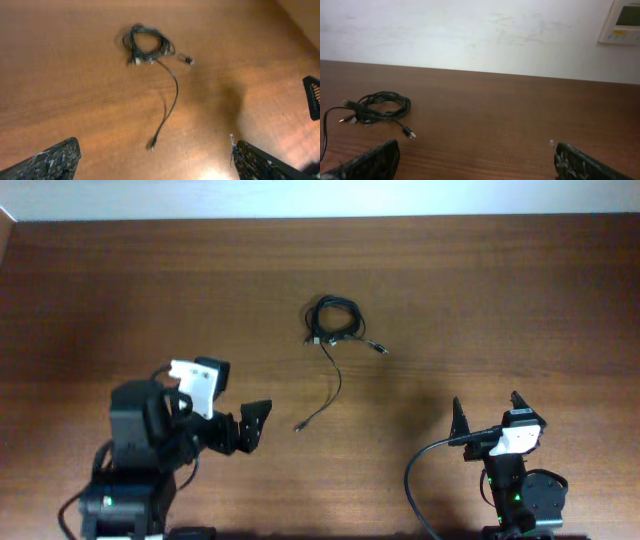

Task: Untangle cables
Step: 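Reach the left gripper forward and grasp the black cable coil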

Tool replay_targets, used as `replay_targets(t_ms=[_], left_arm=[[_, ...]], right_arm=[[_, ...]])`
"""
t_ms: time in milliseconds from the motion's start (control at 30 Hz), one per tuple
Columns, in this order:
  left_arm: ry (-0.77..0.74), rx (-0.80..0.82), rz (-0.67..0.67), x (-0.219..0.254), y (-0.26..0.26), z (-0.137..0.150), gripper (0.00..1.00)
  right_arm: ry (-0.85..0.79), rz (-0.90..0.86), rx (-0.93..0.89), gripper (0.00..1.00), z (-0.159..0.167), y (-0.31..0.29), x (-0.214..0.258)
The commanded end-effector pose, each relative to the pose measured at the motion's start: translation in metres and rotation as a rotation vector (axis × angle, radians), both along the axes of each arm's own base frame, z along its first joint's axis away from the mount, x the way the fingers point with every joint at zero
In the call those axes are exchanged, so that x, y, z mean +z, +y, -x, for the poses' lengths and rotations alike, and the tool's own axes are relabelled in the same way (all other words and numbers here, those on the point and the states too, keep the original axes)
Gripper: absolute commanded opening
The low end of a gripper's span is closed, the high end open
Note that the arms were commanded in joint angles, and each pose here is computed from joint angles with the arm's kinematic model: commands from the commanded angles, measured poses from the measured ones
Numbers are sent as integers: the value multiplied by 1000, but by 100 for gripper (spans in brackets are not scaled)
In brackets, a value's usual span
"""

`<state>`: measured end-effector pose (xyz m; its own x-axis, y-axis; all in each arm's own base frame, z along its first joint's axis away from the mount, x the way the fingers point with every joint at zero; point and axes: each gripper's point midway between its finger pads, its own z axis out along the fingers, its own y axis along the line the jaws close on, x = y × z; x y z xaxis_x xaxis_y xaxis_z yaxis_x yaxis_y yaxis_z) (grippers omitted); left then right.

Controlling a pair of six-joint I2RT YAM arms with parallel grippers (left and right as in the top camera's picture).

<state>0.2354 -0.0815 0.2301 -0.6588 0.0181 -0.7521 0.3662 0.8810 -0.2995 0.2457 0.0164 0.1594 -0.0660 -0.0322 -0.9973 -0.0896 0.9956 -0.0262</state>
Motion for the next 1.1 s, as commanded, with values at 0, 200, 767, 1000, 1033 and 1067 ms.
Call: replay_targets(t_ms=[0, 200, 767, 1000, 1033, 1067], left_arm=[[-5, -52, -35, 27, -3, -17, 99], [319, -23, -143, 38, 14, -41, 99], [569, -122, 66, 14, -19, -65, 0], [572, -125, 72, 15, -20, -65, 0], [572, -125, 72, 15, -20, -65, 0], [572, -125, 72, 15, -20, -65, 0]], right_arm=[[2, 2, -7, 99, 0, -2, -2], [2, 2, -7, 98, 0, -2, -2], [2, 2, -7, 98, 0, -2, -2], [2, 2, -7, 98, 0, -2, -2], [2, 2, -7, 98, 0, -2, -2], [2, 2, -7, 99, 0, -2, -2]])
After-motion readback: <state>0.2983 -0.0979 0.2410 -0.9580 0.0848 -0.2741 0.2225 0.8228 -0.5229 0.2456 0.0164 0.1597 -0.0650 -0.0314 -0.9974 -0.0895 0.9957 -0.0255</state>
